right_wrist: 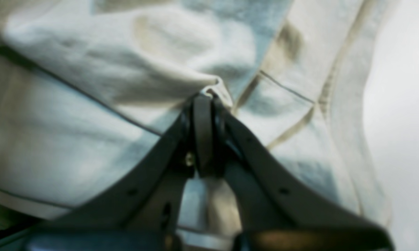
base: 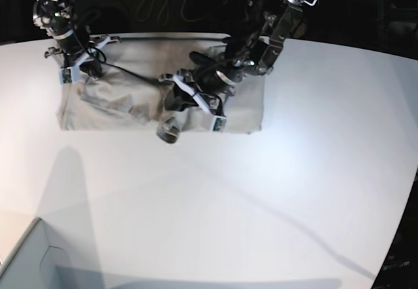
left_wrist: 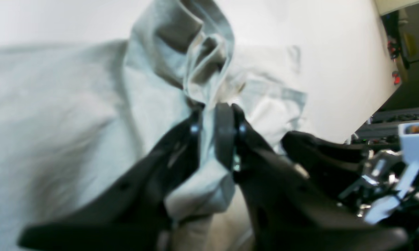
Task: Layout the t-shirt on the table in an organized manner, then fold the t-shirt properly
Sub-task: 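Lift the strip end with the left gripper and fold it toward the right gripper, then release the folded end and withdraw the left gripper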
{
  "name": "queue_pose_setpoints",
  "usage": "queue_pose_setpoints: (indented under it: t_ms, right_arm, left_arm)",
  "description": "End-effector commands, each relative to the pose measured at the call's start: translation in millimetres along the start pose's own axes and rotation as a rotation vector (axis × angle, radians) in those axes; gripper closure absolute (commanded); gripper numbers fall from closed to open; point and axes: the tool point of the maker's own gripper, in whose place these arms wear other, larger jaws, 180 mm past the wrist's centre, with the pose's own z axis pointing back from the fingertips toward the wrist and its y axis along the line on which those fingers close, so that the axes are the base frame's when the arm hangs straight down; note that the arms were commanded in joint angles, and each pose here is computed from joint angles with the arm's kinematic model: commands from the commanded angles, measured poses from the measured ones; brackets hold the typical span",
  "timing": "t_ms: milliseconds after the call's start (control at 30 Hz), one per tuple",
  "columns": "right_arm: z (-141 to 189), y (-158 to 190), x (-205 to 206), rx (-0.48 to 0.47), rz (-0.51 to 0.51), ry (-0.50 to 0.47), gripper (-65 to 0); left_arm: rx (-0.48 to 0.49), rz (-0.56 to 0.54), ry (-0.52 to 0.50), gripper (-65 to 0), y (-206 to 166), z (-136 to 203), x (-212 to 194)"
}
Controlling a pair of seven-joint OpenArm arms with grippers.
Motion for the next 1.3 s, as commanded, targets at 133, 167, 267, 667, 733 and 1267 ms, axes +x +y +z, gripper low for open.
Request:
queue_pose_setpoints:
  t_ms: [133, 167, 267, 667, 733, 1267]
  right_arm:
    - [2, -1, 7, 0.011, 0.015, -0.019, 0.0]
    - [2, -1, 7, 0.011, 0.015, -0.019, 0.0]
    - [2, -1, 7, 0.011, 0.015, -0.019, 0.0]
    - [2, -2, 8, 0.01, 0.017, -0.021, 0.0]
    - [2, -2, 7, 0.01, 0.017, -0.019, -1.4]
    - [2, -4, 19, -0.002, 0.022, -0.047, -12.9]
  left_arm:
    - [-0.065, -0.026, -0.001, -25.0, -23, -5, 0]
    - [-0.081, -0.033, 0.003, -28.1, -28, -5, -1]
    - [-0.117, -0.059, 0.018, -31.9, -43, -6, -7]
    - [-0.093, -0.173, -0.068, -32.1, -22, 30, 36]
    - [-0.058, -0.161, -0.074, -32.1, -7, 35, 37]
    - [-0.146, -0.249, 0.148, -32.1, -30, 1, -29]
